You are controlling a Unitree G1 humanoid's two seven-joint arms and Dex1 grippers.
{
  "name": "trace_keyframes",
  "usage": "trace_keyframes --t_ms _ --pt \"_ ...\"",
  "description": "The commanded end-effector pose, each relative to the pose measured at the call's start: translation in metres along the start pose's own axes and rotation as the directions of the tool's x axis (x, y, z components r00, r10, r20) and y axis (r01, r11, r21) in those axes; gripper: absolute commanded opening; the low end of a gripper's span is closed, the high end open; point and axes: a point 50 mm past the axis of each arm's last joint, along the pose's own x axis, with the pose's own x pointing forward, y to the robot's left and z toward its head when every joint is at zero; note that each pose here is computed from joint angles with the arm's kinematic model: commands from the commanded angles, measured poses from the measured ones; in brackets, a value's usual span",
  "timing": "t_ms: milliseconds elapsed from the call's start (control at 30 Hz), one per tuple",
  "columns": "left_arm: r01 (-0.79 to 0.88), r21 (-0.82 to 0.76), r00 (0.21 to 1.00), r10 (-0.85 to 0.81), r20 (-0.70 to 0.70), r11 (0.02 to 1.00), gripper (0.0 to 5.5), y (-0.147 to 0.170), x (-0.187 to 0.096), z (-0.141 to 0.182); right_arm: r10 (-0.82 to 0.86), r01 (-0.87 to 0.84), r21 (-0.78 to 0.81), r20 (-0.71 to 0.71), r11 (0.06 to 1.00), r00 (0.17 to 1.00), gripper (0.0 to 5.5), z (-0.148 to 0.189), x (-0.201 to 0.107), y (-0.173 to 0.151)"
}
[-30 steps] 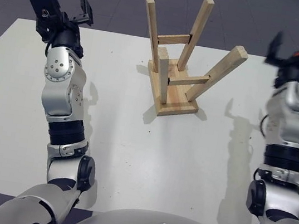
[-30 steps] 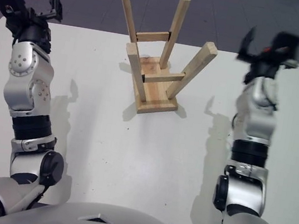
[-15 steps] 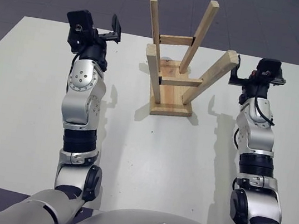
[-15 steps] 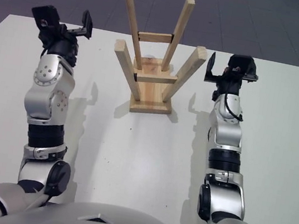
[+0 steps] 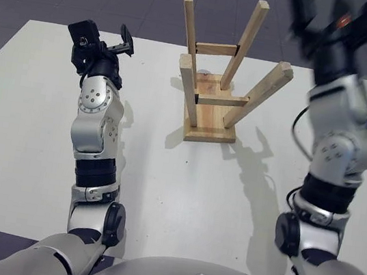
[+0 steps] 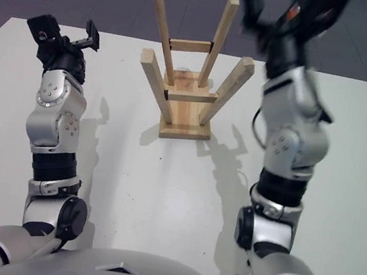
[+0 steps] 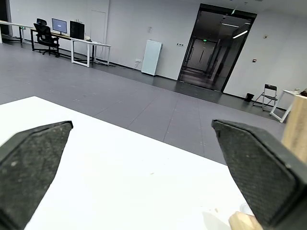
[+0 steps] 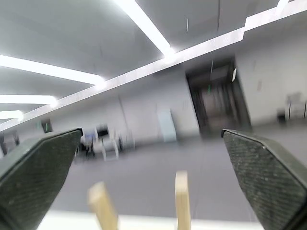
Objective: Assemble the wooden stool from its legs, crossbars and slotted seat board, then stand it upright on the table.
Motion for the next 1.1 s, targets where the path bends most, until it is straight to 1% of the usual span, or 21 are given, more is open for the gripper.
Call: trace_keyframes --t_ms 33,133,200,267,333,367,433,467,500,533,567,600,633,667,700,767,833,967,1067,1100 --pt "0.058 0.014 0.997 -0.057 -0.057 0.998 5.4 -0.01 -0.005 -0.011 -0.076 0.083 0.036 -0.155 0.996 0.985 5.37 -0.039 -0.018 -0.007" --pt "0.112 0.01 0.99 -0.11 -0.09 0.994 5.4 -0.024 -0.01 -0.019 -0.059 0.065 0.07 -0.087 0.995 0.995 5.37 -0.03 -0.011 -0.006" --pt "0.139 0.01 0.985 -0.137 -0.106 0.99 5.4 -0.032 -0.013 -0.023 -0.029 0.03 0.099 -0.007 0.995 1.0 5.37 -0.018 -0.006 -0.004" --pt "0.108 0.021 0.99 -0.106 -0.096 0.994 5.4 -0.032 -0.014 -0.023 -0.035 0.021 0.121 0.113 0.992 0.993 5.37 0.003 -0.007 -0.009" --pt "-0.021 0.019 0.998 0.022 -0.06 1.0 5.4 -0.013 -0.013 -0.016 -0.169 0.121 0.191 0.259 0.974 0.951 5.37 0.036 -0.013 -0.035" --pt "-0.095 0.011 0.995 0.095 -0.04 0.995 5.4 0.0 -0.013 -0.012 -0.249 0.173 0.245 0.322 0.954 0.913 5.37 0.052 -0.019 -0.051" --pt "-0.173 0.018 0.985 0.173 -0.015 0.985 5.4 0.018 -0.017 -0.006 -0.354 0.244 0.307 0.384 0.92 0.853 5.37 0.07 -0.032 -0.074" --pt "-0.184 0.029 0.983 0.184 -0.013 0.983 5.4 0.024 -0.02 -0.005 -0.422 0.314 0.316 0.373 0.895 0.827 5.37 0.071 -0.037 -0.087" --pt "-0.165 0.045 0.986 0.166 -0.021 0.985 5.4 0.025 -0.024 -0.003 -0.496 0.417 0.285 0.323 0.863 0.806 5.37 0.065 -0.04 -0.099" --pt "-0.079 0.08 0.996 0.083 -0.043 0.994 5.4 0.017 -0.028 -0.003 -0.549 0.518 0.182 0.267 0.836 0.792 5.37 0.055 -0.042 -0.108" --pt "0.058 0.121 0.996 -0.049 -0.077 0.991 5.4 0.001 -0.035 -0.004 -0.553 0.558 0.04 0.213 0.829 0.806 5.37 0.04 -0.041 -0.108" --pt "0.168 0.152 0.982 -0.152 -0.11 0.974 5.4 -0.013 -0.042 -0.005 -0.531 0.551 -0.108 0.168 0.827 0.83 5.37 0.025 -0.037 -0.102" --pt "0.263 0.18 0.961 -0.239 -0.14 0.948 5.4 -0.027 -0.05 -0.007 -0.487 0.502 -0.246 0.121 0.829 0.865 5.37 0.007 -0.032 -0.092" --pt "0.33 0.198 0.939 -0.301 -0.163 0.923 5.4 -0.038 -0.057 -0.009 -0.428 0.42 -0.316 0.047 0.851 0.903 5.37 -0.014 -0.027 -0.079" --pt "0.375 0.204 0.922 -0.343 -0.179 0.904 5.4 -0.048 -0.062 -0.011 -0.382 0.351 -0.352 -0.018 0.868 0.924 5.37 -0.034 -0.024 -0.067" --pt "0.419 0.217 0.902 -0.375 -0.215 0.882 5.4 -0.062 -0.066 -0.019 -0.296 0.236 -0.337 -0.137 0.911 0.945 5.37 -0.07 -0.027 -0.043" --pt "0.429 0.226 0.894 -0.375 -0.243 0.875 5.4 -0.069 -0.067 -0.025 -0.269 0.201 -0.321 -0.183 0.925 0.946 5.37 -0.086 -0.033 -0.031" --pt "0.392 0.243 0.907 -0.329 -0.264 0.887 5.4 -0.068 -0.064 -0.032 -0.319 0.242 -0.344 -0.19 0.907 0.928 5.37 -0.09 -0.04 -0.04" --pt "0.35 0.281 0.922 -0.276 -0.271 0.894 5.4 -0.06 -0.061 -0.036 -0.434 0.327 -0.407 -0.206 0.853 0.877 5.37 -0.095 -0.046 -0.059" --pt "0.302 0.278 0.935 -0.228 -0.27 0.912 5.4 -0.053 -0.059 -0.037 -0.496 0.378 -0.435 -0.196 0.817 0.846 5.37 -0.095 -0.05 -0.068"
